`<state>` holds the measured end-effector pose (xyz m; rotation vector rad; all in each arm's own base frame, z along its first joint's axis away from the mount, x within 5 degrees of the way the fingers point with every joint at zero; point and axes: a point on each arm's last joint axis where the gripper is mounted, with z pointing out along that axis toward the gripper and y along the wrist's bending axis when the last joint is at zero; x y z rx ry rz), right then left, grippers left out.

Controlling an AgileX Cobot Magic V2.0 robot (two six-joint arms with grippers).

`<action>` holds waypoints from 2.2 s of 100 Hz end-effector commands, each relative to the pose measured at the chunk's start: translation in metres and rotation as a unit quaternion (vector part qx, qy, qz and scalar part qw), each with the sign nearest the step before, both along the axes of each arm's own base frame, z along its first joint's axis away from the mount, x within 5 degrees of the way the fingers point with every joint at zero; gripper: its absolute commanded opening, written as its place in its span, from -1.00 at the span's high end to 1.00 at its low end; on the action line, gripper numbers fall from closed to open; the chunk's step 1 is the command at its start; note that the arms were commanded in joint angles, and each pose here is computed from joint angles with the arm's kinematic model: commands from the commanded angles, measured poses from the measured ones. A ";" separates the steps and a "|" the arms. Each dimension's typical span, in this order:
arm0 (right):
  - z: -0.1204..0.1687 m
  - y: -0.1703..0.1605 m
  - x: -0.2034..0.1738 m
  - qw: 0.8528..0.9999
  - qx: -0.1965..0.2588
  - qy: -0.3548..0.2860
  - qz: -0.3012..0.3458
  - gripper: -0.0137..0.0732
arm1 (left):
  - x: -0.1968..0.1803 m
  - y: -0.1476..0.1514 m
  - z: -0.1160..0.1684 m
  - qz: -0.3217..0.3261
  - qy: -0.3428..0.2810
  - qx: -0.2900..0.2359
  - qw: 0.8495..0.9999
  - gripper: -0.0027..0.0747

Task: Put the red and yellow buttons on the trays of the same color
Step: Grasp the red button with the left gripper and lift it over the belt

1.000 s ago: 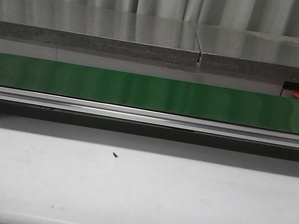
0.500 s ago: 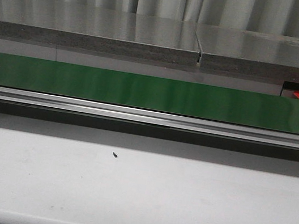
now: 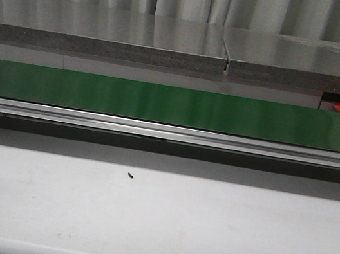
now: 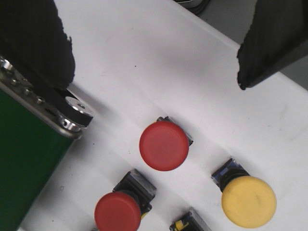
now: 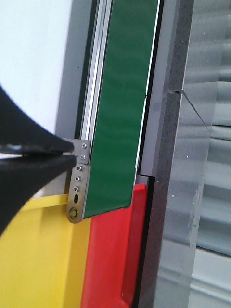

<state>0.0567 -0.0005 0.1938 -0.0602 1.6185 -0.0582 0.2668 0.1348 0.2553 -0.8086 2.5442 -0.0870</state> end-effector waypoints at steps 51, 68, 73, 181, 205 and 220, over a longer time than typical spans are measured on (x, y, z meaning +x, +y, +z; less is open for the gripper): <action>0.008 0.001 -0.001 0.999 0.000 -0.048 0.006 0.91 | 0.038 0.022 -0.016 0.007 -0.006 0.003 1.000 -0.78; 0.008 0.001 -0.001 0.999 0.000 -0.048 0.006 0.91 | 0.047 0.028 -0.033 0.009 0.007 -0.003 1.000 -0.78; 0.008 0.001 -0.001 0.999 0.000 -0.048 0.006 0.91 | 0.050 0.029 -0.037 0.009 0.010 -0.006 1.000 -0.78; 0.008 0.001 -0.001 0.999 0.000 -0.048 0.006 0.91 | 0.044 -0.021 0.066 -0.069 -0.122 0.060 0.988 0.98; 0.008 0.001 -0.001 0.999 0.000 -0.048 0.006 0.91 | 0.068 -0.054 0.095 -0.130 -0.151 0.062 0.978 0.98; 0.008 0.001 -0.001 0.999 0.000 -0.048 0.006 0.91 | 0.089 -0.071 0.084 -0.157 -0.145 0.046 0.976 0.98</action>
